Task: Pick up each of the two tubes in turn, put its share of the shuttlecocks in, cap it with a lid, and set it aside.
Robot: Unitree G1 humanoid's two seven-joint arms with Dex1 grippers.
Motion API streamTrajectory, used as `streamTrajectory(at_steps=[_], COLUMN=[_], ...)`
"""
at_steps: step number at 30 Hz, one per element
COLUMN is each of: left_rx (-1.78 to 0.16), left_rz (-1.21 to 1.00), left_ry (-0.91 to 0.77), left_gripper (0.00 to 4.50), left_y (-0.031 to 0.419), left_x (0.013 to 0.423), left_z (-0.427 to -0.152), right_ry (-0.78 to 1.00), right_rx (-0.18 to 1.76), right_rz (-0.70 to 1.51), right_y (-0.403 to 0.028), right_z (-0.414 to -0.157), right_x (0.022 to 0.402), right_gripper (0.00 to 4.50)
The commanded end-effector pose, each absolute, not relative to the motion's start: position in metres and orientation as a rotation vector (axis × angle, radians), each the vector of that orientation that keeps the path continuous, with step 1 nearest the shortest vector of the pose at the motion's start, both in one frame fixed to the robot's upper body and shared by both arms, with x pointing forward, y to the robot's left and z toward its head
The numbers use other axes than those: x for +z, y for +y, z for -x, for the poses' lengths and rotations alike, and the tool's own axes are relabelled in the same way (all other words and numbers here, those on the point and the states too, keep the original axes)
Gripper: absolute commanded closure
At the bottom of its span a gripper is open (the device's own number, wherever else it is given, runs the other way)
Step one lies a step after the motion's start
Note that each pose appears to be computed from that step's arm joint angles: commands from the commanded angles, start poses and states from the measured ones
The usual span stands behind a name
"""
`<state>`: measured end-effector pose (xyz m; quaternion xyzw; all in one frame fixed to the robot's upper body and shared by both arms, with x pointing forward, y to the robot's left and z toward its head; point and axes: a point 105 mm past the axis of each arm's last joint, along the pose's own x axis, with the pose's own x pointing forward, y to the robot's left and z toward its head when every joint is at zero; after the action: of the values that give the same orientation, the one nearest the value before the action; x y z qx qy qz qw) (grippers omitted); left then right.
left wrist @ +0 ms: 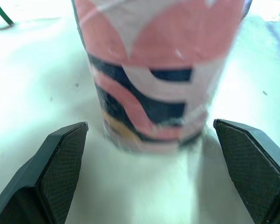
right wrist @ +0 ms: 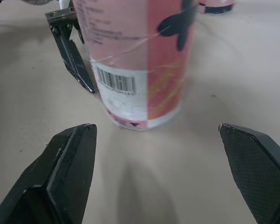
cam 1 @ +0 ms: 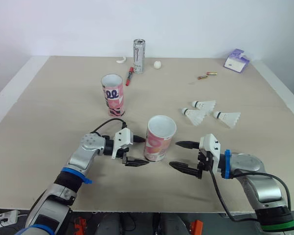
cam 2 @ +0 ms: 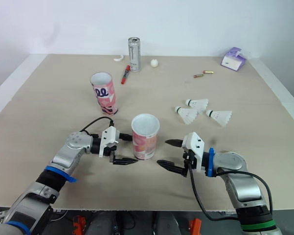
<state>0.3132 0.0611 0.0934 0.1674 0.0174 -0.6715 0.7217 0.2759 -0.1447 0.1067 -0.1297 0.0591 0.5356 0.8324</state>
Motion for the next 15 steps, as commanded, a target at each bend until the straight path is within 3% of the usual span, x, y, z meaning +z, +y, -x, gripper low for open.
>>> streamTrajectory(at_steps=[1, 15], left_rx=[-1.481, -1.513], left_rz=[-0.360, -0.277], left_ry=[-0.029, 0.008], left_gripper=[0.00, 0.00], left_y=[0.066, 0.078], left_x=[0.111, 0.119], left_z=[-0.311, -0.296], right_ry=[0.082, 0.020], right_rx=[1.146, 1.160], right_rz=[0.307, 0.283], right_y=[-0.138, -0.109], right_z=[-0.279, -0.291], right_x=[0.111, 0.109], right_gripper=[0.02, 0.02])
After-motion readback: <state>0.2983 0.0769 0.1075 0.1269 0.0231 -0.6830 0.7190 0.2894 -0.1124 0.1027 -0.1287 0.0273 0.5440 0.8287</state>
